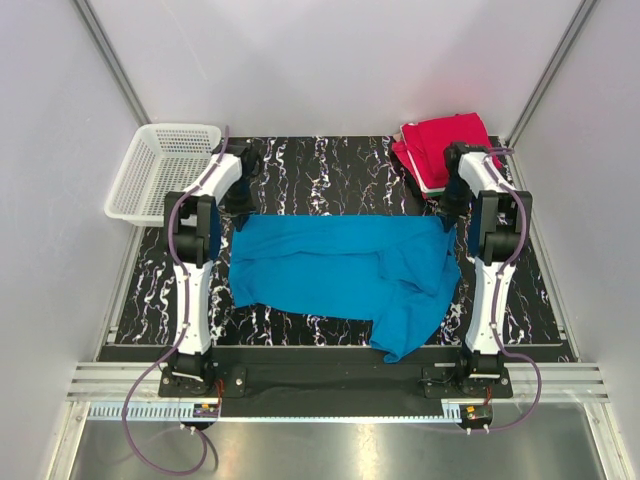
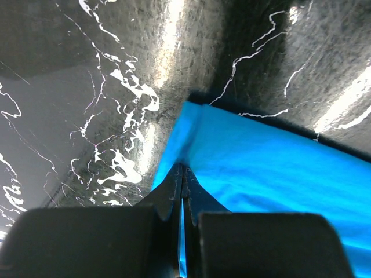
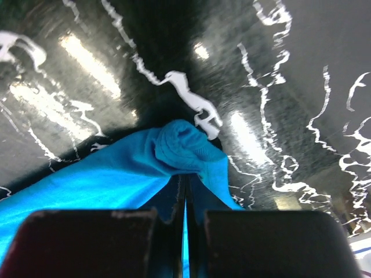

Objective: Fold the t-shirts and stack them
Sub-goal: Fold the tshirt

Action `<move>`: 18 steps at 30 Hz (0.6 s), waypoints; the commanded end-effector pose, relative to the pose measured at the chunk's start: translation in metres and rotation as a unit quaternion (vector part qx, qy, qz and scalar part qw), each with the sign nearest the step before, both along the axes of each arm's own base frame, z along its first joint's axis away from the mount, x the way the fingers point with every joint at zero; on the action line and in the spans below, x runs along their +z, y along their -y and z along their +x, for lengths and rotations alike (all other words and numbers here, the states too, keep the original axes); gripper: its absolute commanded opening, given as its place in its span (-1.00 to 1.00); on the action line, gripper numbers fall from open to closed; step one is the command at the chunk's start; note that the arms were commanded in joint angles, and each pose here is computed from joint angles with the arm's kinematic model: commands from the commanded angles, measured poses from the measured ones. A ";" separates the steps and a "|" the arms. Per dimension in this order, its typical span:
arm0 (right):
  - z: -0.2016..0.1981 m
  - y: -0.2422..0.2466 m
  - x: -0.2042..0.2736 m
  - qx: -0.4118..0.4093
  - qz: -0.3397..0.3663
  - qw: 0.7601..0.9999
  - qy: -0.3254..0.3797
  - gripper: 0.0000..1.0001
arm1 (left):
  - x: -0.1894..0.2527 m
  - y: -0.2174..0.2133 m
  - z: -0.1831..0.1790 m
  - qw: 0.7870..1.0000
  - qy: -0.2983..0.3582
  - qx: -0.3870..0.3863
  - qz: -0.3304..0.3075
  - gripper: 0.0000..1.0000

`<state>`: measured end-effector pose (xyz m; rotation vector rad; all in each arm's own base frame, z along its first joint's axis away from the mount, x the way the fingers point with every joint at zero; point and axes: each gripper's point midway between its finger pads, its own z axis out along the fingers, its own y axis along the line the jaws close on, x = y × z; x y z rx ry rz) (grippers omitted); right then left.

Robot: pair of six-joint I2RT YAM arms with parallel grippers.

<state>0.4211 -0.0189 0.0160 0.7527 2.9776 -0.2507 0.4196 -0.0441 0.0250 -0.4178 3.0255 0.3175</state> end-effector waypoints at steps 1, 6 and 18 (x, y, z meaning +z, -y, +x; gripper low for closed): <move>0.018 0.016 0.001 -0.006 -0.009 1.000 0.020 -1.00 | 0.006 -0.002 0.008 1.000 0.011 0.003 0.007 -1.00; 0.031 0.009 0.001 0.004 0.014 0.999 0.029 -1.00 | 0.004 -0.002 0.009 1.000 0.011 0.002 0.008 -1.00; 0.055 0.007 0.013 0.008 0.021 0.998 0.056 -1.00 | 0.005 -0.006 0.009 1.000 0.012 0.005 0.020 -1.00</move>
